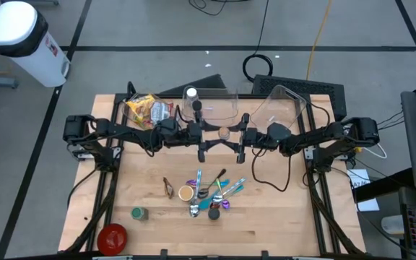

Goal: Pick & Place Food Item
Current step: Put the brown seasoning bottle into the middle transparent bin

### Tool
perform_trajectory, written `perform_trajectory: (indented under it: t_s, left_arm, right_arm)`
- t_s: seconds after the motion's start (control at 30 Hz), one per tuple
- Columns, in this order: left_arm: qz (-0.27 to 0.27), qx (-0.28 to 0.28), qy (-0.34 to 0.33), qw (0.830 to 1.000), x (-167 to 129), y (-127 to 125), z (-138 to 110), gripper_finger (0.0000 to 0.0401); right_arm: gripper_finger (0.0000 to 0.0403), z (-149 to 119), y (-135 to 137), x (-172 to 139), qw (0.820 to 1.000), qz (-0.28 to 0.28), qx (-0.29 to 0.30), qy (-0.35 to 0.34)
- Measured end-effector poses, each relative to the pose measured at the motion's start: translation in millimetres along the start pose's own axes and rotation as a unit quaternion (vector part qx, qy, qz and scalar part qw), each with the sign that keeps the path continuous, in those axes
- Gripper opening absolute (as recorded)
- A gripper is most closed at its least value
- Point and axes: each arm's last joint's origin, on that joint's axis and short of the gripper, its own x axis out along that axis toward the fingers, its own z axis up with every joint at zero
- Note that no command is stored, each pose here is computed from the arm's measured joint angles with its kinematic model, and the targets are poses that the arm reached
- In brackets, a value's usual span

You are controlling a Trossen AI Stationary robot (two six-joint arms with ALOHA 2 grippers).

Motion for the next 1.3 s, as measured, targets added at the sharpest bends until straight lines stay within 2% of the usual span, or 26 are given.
perform_trajectory:
  t_s: [0.27,0.37,0.43,0.57,0.9,1.3]
  left_arm:
    - [0.009,-0.048,-0.026,0.998,0.3,-2.9,5.7,0.0342]
    - [0.003,-0.047,-0.017,0.999,2.7,-3.0,7.0,0.0381]
    - [0.000,-0.042,-0.003,0.999,4.4,-3.3,6.6,0.0393]
    - [-0.003,-0.030,0.017,0.999,5.2,-3.9,3.8,0.0383]
    - [-0.002,-0.029,0.013,0.999,5.4,-3.5,4.8,0.0327]
    - [0.003,-0.018,0.009,1.000,5.3,-2.7,5.7,0.0230]
  right_arm:
    - [0.0186,2.2,2.5,4.9,1.000,0.017,-0.003,0.009]
    - [0.0192,2.9,3.1,7.8,1.000,0.019,-0.003,0.019]
    - [0.0191,3.5,2.7,8.1,1.000,0.015,-0.003,0.018]
    - [0.0184,4.6,2.0,8.2,1.000,0.011,0.004,0.012]
    - [0.0184,7.4,3.2,8.2,1.000,0.011,0.018,-0.001]
    - [0.0191,5.8,3.6,8.1,1.000,0.014,0.013,0.008]
